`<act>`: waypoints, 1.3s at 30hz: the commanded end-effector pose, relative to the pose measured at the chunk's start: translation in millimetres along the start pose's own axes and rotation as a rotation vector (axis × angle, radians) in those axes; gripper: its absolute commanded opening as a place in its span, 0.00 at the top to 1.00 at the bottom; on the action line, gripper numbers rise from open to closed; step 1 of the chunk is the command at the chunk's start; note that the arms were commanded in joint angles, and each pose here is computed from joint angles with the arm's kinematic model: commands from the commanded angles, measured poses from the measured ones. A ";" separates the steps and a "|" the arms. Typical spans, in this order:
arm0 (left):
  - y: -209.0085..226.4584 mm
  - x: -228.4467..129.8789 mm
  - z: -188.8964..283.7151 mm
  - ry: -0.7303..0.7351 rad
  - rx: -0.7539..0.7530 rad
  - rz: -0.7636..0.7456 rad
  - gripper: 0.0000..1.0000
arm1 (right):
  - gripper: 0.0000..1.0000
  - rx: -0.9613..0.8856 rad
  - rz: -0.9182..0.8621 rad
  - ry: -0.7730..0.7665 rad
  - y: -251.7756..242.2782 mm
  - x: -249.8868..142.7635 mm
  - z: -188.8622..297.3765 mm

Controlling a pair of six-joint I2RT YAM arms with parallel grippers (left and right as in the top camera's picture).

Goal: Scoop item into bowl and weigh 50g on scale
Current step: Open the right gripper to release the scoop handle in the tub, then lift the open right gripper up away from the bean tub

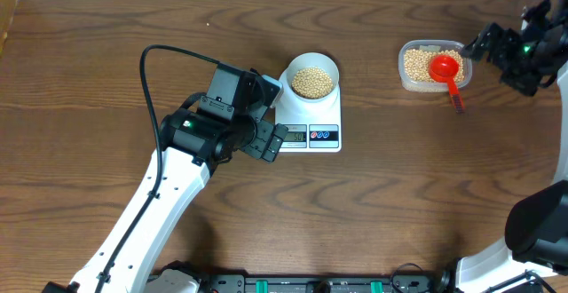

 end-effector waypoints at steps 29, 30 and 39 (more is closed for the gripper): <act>2.0 -1.4 -2.3 0.011 0.010 0.002 0.08 | 0.01 0.039 0.204 -0.229 24.5 36.1 42.4; 2.0 -1.5 -2.3 0.011 0.010 0.002 0.08 | 0.01 0.040 0.206 -0.231 24.9 36.3 42.4; 2.0 -1.4 -2.3 0.011 0.010 0.002 0.08 | 0.01 0.054 0.254 -0.260 34.7 39.2 41.4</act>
Point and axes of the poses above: each gripper's point midway between its finger pads, its own z axis back along the fingers, its own y axis along the line the jaws close on, x = y × z, the point moved 8 cm from there along z, back along the fingers, and after that the axes turned 1 degree about z, right-handed, at the moved point
